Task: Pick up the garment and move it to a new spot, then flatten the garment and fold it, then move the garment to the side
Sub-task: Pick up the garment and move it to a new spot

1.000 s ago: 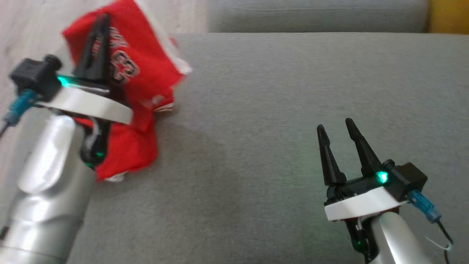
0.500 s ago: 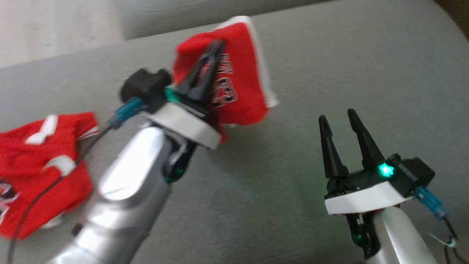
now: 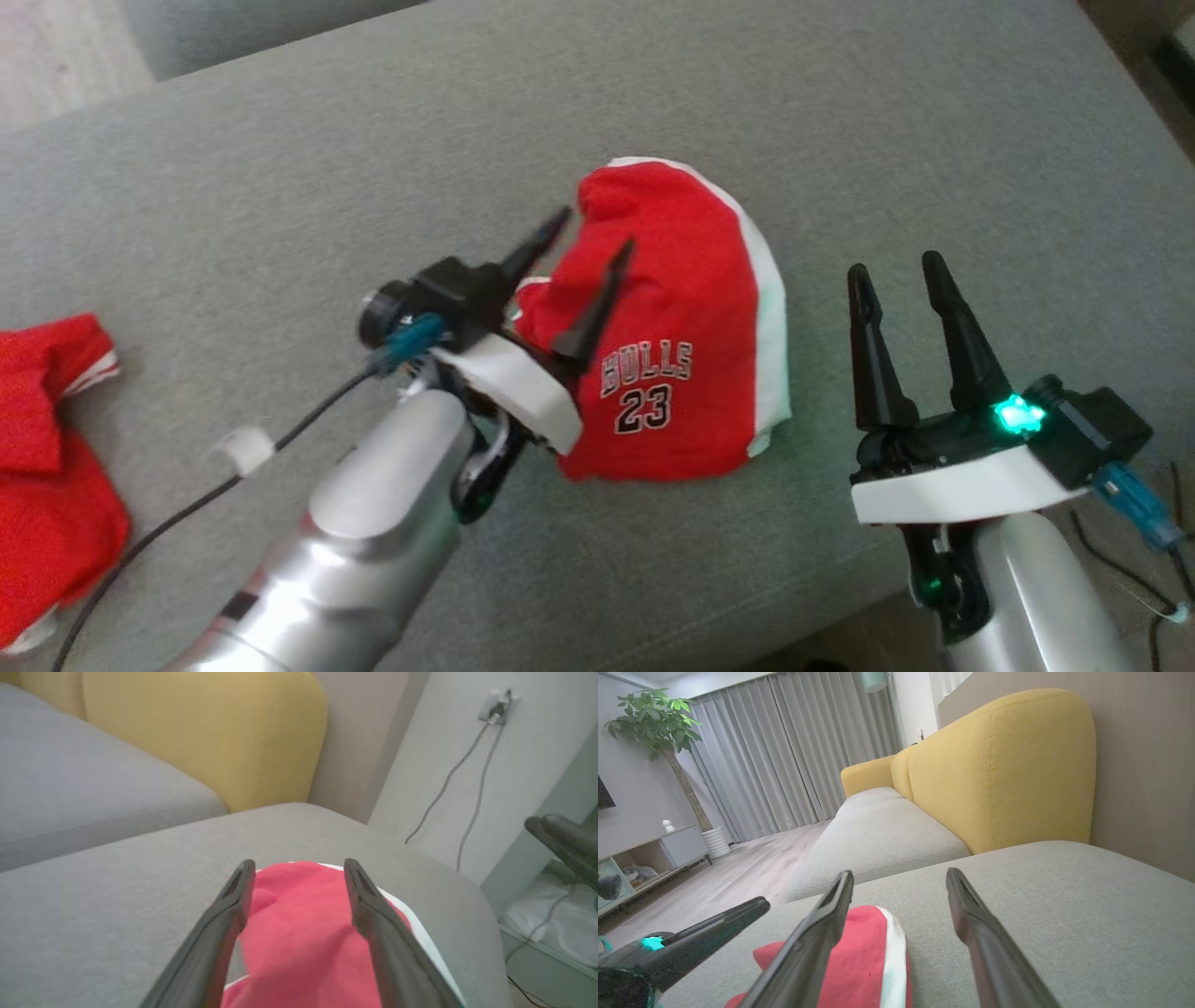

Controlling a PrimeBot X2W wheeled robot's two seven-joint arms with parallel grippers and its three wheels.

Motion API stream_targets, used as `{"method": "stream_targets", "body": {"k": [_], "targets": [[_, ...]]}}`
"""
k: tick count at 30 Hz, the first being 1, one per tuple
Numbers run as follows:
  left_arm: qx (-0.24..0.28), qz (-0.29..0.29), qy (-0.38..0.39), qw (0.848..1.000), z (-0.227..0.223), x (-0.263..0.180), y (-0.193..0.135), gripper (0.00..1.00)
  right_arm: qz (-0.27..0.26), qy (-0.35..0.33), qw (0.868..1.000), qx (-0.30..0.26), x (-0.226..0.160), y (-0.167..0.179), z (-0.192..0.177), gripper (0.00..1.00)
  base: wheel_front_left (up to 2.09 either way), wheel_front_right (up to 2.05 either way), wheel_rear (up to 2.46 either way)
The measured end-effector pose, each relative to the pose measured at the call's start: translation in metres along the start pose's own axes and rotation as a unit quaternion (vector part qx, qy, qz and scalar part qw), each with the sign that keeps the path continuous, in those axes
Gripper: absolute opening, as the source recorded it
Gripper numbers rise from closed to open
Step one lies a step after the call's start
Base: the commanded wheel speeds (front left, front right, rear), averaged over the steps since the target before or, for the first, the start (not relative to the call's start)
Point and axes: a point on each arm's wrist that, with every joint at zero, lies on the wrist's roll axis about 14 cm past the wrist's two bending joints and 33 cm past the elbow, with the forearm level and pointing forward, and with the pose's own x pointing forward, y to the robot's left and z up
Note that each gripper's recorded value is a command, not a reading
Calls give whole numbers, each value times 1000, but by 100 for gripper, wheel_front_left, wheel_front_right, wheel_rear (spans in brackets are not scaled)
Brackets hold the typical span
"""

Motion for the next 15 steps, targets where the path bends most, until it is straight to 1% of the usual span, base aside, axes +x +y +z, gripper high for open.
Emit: {"method": "stream_targets", "body": {"k": [3,6,7,11,13,14,15], "targets": [[7,59,-39,997,19,-15,32,100,17,-1,1000,1,4,10,-1,100,0,0,0],[25,119,-71,990,39,-43,63,100,39,-5,999,0,10,24,0,100,0,0,0],[25,119,-71,990,39,-43,63,100,39,-5,999,0,10,24,0,100,0,0,0],[52,186,-91,977,50,-91,87,100,67,-8,998,-2,18,41,-1,100,0,0,0],[55,220,-101,969,50,-119,93,100,82,-8,997,-2,21,50,-2,100,0,0,0],[55,250,-108,961,48,-146,96,100,97,-7,995,0,24,61,-3,100,0,0,0],[55,266,-111,956,46,-160,97,100,104,-7,995,0,24,66,-4,100,0,0,0]]}}
